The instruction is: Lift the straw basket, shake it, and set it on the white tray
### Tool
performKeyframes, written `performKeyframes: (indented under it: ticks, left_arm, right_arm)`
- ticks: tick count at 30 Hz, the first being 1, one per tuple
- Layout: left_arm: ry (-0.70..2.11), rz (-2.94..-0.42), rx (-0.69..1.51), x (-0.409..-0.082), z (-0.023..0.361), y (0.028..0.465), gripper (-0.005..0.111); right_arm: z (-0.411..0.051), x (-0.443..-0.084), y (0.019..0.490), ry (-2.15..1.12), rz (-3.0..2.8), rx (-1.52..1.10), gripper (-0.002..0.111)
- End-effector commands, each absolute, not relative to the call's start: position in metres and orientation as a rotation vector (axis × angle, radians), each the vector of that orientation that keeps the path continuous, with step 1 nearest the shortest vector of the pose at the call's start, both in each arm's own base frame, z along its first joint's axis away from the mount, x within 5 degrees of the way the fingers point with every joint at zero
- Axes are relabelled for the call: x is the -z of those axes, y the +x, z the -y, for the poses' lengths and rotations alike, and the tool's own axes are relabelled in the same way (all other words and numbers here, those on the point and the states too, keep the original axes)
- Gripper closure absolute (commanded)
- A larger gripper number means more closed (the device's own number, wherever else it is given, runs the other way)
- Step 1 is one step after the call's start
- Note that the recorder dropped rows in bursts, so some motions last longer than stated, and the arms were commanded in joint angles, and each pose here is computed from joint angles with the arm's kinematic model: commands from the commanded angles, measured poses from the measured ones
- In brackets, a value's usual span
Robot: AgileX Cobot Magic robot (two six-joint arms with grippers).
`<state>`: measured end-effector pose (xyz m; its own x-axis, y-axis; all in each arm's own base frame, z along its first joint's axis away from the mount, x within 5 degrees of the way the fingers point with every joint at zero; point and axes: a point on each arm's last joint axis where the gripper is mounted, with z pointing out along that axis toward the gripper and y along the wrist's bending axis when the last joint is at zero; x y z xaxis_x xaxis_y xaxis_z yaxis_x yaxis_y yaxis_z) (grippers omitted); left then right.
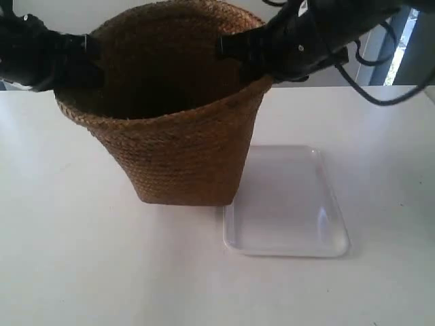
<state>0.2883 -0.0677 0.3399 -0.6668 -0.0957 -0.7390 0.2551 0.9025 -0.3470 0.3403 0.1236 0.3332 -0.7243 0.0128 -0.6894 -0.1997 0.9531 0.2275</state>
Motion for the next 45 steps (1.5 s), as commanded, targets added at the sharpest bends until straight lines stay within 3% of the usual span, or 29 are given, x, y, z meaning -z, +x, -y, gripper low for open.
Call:
performKeyframes:
  ticks: [1,8,15,24,29,34,40,45]
  left_arm:
    - [0.136,-2.167,0.509,-0.343,0.062,0.255,0.107]
    - [0.136,-2.063,0.492,-0.353,0.054,0.209,0.107]
    - [0.182,-2.05,0.458,-0.341,0.05,0.183,0.107]
    - [0.211,-2.047,0.484,-0.335,0.049,0.153,0.107]
    - [0.323,-2.009,0.395,-0.337,0.048,0.153,0.107]
    - [0.234,-2.049,0.547,-0.328,0.056,0.171,0.107]
    - [0.168,-1.985,0.483,-0.329,0.052,0.18,0.107]
    - [0.248,-1.914,0.453,-0.321,0.067,0.178,0.107]
  right_arm:
    - [-0.122,-0.327,0.314,-0.238,-2.305,-0.324,0.108]
    - [-0.131,-0.327,0.279,-0.391,-2.203,-0.329,0.108]
    - [-0.145,-0.328,0.262,-0.579,-2.151,-0.307,0.108]
    - [-0.156,-0.301,0.243,-0.602,-2.279,-0.387,0.108]
    - [-0.156,-0.302,0.242,-0.603,-2.287,-0.39,0.108]
    - [-0.156,-0.311,0.243,-0.577,-2.219,-0.406,0.108]
    - [-0.15,-0.282,0.242,-0.483,-2.145,-0.411,0.108]
    - [-0.149,-0.286,0.242,-0.547,-2.093,-0.357,0.108]
